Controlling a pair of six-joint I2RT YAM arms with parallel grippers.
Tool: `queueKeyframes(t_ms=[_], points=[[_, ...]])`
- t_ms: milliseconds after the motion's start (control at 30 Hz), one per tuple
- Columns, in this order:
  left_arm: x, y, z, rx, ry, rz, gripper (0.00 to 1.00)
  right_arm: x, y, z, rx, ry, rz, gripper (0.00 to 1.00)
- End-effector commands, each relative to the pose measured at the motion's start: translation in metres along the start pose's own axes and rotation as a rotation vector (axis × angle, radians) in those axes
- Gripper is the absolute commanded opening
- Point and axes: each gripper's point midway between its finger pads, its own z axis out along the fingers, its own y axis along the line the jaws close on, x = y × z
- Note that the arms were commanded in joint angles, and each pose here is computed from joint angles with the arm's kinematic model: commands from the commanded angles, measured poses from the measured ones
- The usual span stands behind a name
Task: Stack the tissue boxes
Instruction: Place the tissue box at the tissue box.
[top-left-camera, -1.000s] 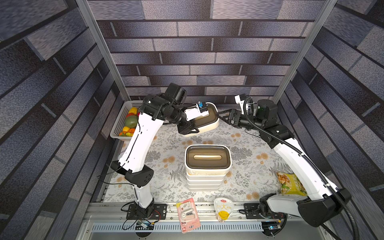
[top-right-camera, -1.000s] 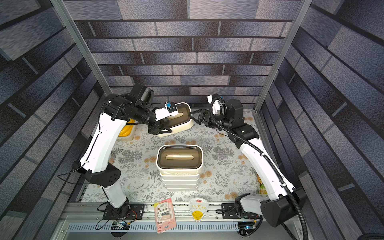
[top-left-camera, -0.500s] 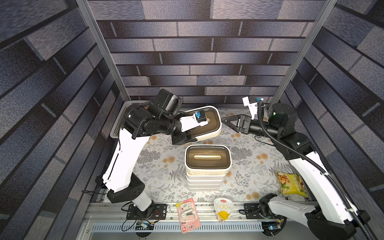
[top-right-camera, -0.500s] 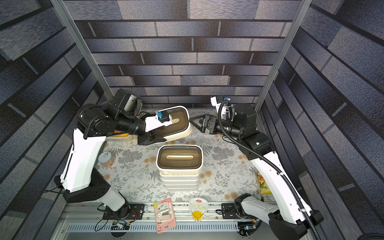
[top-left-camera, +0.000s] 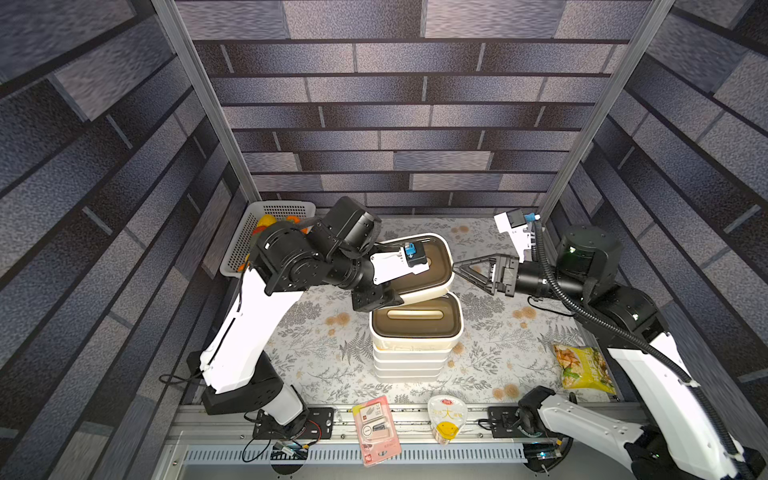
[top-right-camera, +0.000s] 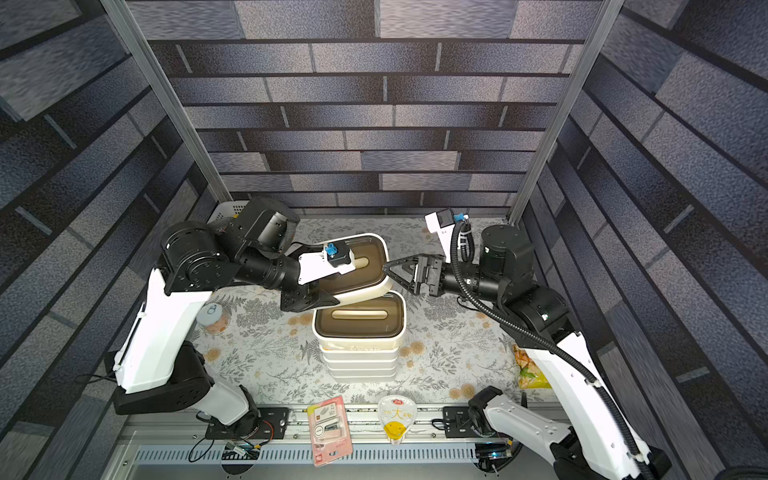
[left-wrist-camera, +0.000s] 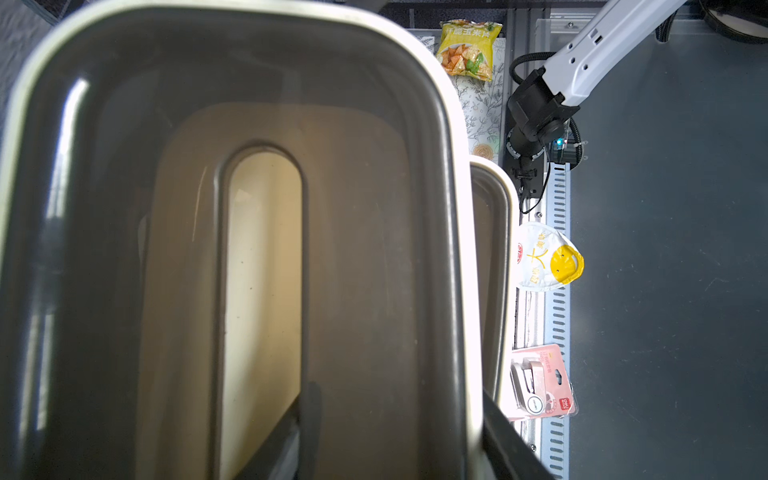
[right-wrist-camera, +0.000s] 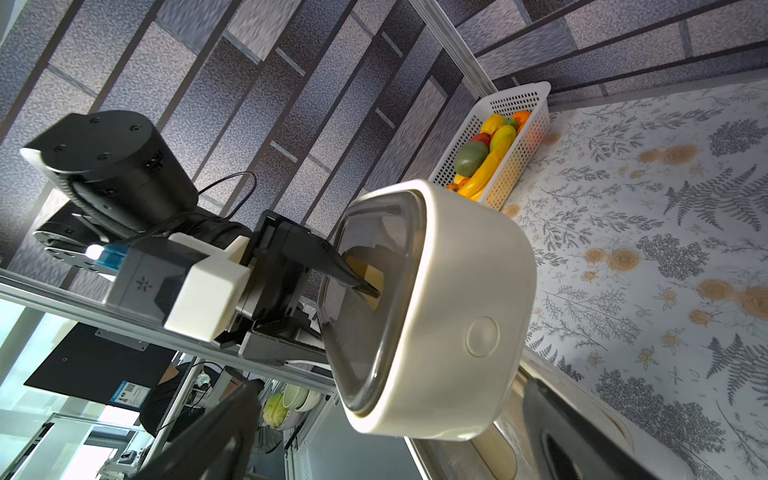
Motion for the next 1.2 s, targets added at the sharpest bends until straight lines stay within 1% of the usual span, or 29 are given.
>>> queueKeyframes(t_ms=[0,167,267,467,600,767,1167], points=[[0.027,-0.021,-0.003,0.052,0.124,-0.059,0.54,0.016,-0.004,-0.008,0.033,0.039,0.012,1.0],[0.03,-0.035,-0.003,0.083,0.143,-0.037,0.55,0.023,0.001,-0.011,0.004,0.059,0.025,1.0],[0.034,-0.041,-0.002,0.108,0.154,-0.034,0.56,0.028,0.003,-0.018,0.01,0.065,0.02,1.0],[0.036,-0.044,0.002,0.121,0.17,-0.023,0.58,0.043,0.005,-0.022,-0.011,0.107,0.032,1.0],[0.034,-0.048,0.003,0.13,0.167,-0.003,0.57,0.043,0.005,-0.02,-0.019,0.113,0.034,1.0],[0.033,-0.049,0.008,0.148,0.173,0.009,0.54,0.042,0.004,-0.016,-0.03,0.12,0.038,1.0],[0.026,-0.057,0.015,0.213,0.158,0.023,0.54,0.043,0.005,-0.014,-0.044,0.13,0.043,1.0]])
